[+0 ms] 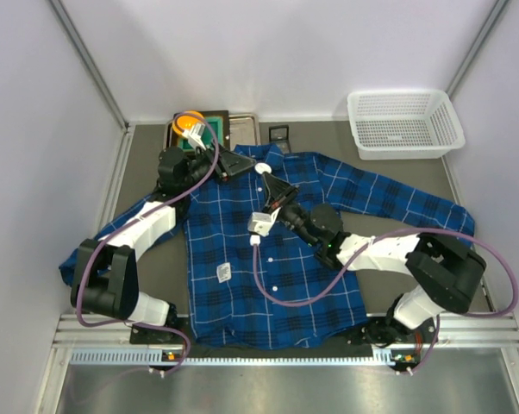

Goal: Pin the brooch onto the clothing

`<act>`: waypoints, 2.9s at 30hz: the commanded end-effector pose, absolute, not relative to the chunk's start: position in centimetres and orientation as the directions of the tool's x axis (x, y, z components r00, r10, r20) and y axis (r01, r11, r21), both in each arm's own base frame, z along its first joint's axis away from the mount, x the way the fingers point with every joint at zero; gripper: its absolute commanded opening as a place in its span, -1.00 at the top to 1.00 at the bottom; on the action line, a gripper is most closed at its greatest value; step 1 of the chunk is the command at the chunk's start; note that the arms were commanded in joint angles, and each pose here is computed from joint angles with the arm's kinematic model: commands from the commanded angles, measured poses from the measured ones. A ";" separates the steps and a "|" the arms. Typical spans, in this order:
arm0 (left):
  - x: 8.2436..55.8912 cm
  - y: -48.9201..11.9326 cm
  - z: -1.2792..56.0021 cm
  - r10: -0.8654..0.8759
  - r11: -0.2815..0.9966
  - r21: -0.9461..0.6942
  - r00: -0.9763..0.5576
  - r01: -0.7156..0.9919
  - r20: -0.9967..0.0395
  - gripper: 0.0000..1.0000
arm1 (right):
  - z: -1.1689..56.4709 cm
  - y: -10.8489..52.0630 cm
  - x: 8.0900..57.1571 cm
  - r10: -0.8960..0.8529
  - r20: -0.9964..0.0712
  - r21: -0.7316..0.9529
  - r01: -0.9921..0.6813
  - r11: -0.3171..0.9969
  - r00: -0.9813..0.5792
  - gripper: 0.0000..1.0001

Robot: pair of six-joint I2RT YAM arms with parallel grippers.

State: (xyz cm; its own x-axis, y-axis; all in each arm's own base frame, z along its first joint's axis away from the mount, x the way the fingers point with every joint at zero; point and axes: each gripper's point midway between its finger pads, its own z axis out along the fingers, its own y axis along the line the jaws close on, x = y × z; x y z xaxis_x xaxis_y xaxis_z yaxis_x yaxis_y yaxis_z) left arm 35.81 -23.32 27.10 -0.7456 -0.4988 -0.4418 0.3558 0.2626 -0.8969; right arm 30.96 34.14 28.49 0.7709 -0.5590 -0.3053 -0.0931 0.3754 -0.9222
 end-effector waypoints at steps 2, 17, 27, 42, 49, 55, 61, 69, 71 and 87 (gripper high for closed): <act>35.3 -23.7 28.3 -0.478 0.247 -0.868 -0.725 0.431 -0.496 -0.20 | 29.9 34.6 30.4 -0.556 -0.262 -0.917 -0.023 0.399 0.789 1.00; 34.9 -24.1 28.6 -0.458 0.234 -0.860 -0.729 0.453 -0.509 0.03 | 29.7 35.5 30.9 -0.595 -0.230 -0.919 0.030 0.394 0.770 1.00; 35.1 -24.2 28.1 -0.452 0.254 -0.864 -0.736 0.435 -0.504 0.15 | 30.1 35.7 31.3 -0.615 -0.215 -0.911 0.070 0.406 0.758 1.00; 35.1 -23.9 28.5 -0.447 0.254 -0.844 -0.716 0.473 -0.536 1.00 | 30.3 35.5 31.3 -0.597 -0.289 -0.897 0.006 0.442 0.748 0.48; 33.4 -24.0 27.6 -0.254 0.290 -0.749 -0.707 0.596 -0.660 1.00 | 25.7 32.6 29.3 -0.603 -0.516 -0.845 -0.479 0.238 0.609 -0.71; 30.8 -23.8 26.6 -0.032 0.269 -0.623 -0.640 0.734 -0.768 1.00 | 27.8 28.3 27.2 -0.497 -0.849 -0.341 -0.902 0.263 0.176 -0.93; 27.4 -24.9 28.2 0.048 0.102 -0.530 -0.536 0.842 -0.843 1.00 | 27.7 28.6 25.1 -0.389 -0.892 0.162 -0.966 0.201 -0.231 -0.68; 24.8 -26.3 29.2 0.130 -0.021 -0.431 -0.425 0.902 -0.896 1.00 | 28.6 30.7 22.5 -0.365 -0.835 0.436 -0.900 0.014 -0.411 -0.51; 24.1 -26.9 28.9 0.157 -0.051 -0.384 -0.372 0.922 -0.915 1.00 | 28.6 31.1 22.6 -0.366 -0.818 0.475 -0.880 0.008 -0.445 -0.36; 23.0 -27.5 28.5 0.183 -0.072 -0.395 -0.377 0.916 -0.908 1.00 | 28.0 31.4 22.5 -0.378 -0.819 0.466 -0.885 -0.001 -0.431 0.34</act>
State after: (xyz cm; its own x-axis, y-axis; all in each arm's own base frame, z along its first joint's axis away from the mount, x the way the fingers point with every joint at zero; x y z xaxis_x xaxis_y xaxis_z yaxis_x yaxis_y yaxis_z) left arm 23.59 -27.51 26.50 -0.4467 0.2099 -0.8697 0.8875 -0.0192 -0.4605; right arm 22.77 31.16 26.01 -0.4883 -0.4006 -0.7753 -0.8551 0.0422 0.5168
